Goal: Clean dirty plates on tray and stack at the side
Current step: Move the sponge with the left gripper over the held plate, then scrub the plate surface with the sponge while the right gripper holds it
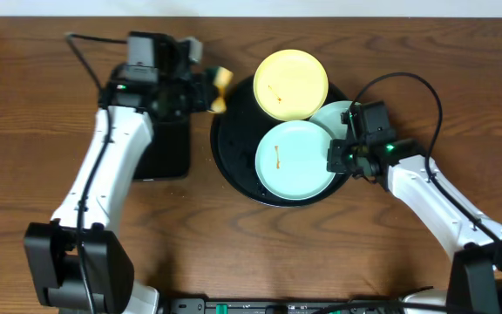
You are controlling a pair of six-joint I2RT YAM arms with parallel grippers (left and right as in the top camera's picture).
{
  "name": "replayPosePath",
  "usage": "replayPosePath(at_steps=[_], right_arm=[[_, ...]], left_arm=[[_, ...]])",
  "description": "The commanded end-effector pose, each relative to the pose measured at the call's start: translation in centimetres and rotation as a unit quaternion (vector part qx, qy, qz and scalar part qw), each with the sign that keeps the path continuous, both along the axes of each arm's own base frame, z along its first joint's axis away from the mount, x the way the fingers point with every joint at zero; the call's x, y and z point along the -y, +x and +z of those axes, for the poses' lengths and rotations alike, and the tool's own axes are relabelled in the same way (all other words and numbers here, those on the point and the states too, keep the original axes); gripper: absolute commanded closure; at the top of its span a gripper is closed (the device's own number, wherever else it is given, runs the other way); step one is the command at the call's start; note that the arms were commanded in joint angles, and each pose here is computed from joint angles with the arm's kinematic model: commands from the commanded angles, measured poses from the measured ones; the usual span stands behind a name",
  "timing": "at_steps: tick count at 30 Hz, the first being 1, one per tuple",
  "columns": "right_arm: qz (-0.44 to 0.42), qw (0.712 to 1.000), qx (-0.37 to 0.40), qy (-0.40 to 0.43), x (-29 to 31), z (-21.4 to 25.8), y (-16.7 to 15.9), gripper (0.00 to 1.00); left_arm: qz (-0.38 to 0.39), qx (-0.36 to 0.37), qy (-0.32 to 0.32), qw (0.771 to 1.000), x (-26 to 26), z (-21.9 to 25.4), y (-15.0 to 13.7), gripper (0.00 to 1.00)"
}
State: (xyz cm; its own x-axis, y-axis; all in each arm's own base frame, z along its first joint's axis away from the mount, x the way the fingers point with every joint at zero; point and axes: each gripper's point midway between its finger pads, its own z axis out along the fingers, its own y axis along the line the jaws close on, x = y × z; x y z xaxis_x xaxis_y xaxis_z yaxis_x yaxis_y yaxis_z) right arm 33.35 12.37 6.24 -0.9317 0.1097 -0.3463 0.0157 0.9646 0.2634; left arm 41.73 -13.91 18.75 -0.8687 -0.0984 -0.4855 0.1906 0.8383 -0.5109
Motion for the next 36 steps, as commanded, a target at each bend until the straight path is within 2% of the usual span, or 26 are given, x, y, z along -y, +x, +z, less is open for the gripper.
replayPosePath(at_steps=[1, 5, 10, 23, 31, 36], right_arm=[[-0.007, 1.000, 0.008, -0.007, 0.4, 0.2, 0.5, 0.99], [-0.007, 1.000, 0.002, -0.008, 0.4, -0.3, 0.5, 0.99], [-0.010, 1.000, -0.004, -0.008, 0.3, -1.1, 0.8, 0.99], [-0.010, 1.000, -0.004, -0.008, 0.3, -1.1, 0.8, 0.99], [-0.024, 1.000, -0.012, 0.001, 0.2, -1.2, 0.6, 0.99], [-0.029, 0.999, -0.025, 0.029, -0.6, -1.1, 0.3, 0.99]], left_arm=[[-0.045, 0.006, 0.036, 0.998, 3.3, -0.5, -1.5, 0.93], [-0.081, 0.004, 0.070, 0.994, 5.8, -1.8, -3.3, 0.92], [-0.113, -0.013, 0.080, 0.990, 7.8, -3.6, -5.4, 0.93], [-0.135, -0.066, 0.097, 0.984, 7.9, -9.2, -9.1, 0.93], [-0.171, 0.000, 0.079, 0.982, 11.6, -9.3, -9.1, 0.93], [-0.165, 0.034, 0.099, 0.981, 12.1, -10.3, -8.9, 0.93]])
